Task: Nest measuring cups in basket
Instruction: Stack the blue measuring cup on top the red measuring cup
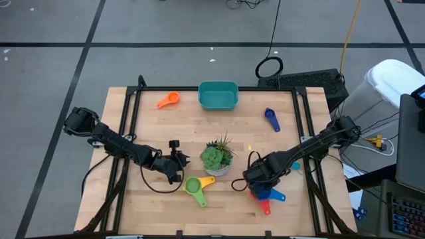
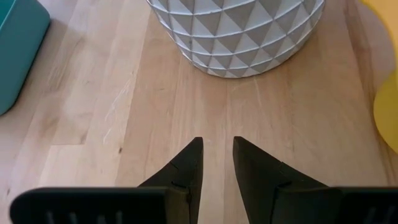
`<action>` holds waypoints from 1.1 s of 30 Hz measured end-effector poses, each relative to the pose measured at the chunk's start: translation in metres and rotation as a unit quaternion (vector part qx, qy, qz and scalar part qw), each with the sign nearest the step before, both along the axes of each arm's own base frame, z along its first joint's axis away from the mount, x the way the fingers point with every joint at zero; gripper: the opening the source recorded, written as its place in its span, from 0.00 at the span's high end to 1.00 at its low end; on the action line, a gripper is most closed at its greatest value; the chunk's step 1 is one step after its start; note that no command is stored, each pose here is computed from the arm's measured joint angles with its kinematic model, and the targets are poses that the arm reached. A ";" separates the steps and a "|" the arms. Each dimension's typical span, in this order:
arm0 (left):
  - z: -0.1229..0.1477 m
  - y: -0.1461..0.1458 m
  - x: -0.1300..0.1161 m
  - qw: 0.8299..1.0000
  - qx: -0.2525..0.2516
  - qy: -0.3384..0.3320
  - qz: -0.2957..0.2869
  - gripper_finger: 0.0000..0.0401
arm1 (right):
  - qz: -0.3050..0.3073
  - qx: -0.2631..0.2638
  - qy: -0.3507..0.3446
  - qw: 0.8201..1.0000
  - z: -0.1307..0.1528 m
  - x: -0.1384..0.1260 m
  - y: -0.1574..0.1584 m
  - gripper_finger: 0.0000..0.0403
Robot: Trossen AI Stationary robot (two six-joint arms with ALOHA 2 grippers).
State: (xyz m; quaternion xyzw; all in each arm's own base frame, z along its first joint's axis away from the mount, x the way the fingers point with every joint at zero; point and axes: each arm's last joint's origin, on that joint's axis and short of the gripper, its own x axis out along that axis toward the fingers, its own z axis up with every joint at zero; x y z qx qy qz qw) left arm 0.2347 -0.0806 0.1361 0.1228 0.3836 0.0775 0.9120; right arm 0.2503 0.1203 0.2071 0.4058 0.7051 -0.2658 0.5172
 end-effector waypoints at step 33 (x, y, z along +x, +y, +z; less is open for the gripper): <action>-0.002 0.002 -0.001 1.000 -0.014 0.005 0.022 0.77 | 0.292 -0.165 -0.098 0.937 -0.015 0.005 -0.029 1.00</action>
